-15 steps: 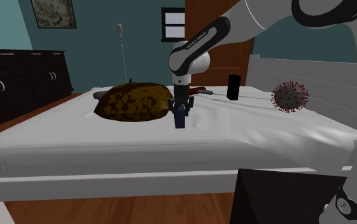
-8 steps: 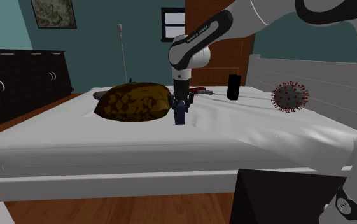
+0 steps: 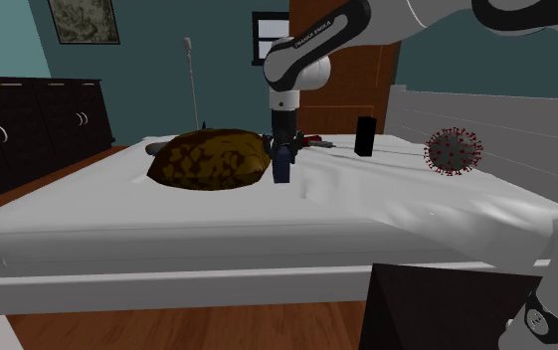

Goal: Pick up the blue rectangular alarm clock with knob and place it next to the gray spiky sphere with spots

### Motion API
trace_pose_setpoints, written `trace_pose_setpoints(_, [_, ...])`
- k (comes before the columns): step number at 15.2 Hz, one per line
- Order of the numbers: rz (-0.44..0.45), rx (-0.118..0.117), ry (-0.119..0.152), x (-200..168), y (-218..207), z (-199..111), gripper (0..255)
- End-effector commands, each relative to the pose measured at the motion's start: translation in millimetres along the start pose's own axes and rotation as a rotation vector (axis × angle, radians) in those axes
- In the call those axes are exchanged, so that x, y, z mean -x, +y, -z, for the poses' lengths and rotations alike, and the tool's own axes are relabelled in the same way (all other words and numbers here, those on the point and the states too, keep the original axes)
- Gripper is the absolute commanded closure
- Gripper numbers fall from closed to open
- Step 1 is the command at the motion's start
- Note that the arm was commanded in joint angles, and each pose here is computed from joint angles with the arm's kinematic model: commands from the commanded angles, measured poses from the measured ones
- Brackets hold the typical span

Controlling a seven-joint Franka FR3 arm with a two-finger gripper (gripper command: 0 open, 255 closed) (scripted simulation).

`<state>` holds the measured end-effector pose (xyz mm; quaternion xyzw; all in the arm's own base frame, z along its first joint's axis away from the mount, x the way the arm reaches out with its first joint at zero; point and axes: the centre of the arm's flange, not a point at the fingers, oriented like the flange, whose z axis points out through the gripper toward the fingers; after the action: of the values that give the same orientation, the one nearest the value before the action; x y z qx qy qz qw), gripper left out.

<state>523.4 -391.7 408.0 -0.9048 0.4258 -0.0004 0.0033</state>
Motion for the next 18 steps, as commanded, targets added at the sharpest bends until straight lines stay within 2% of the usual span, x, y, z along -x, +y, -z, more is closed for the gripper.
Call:
trace_pose_setpoints(1, [0.0,0.0,0.0,0.4,-1.1,11.0,255])
trace_pose_setpoints(18, [0.0,0.0,0.0,0.6,-1.7,100.7,255])
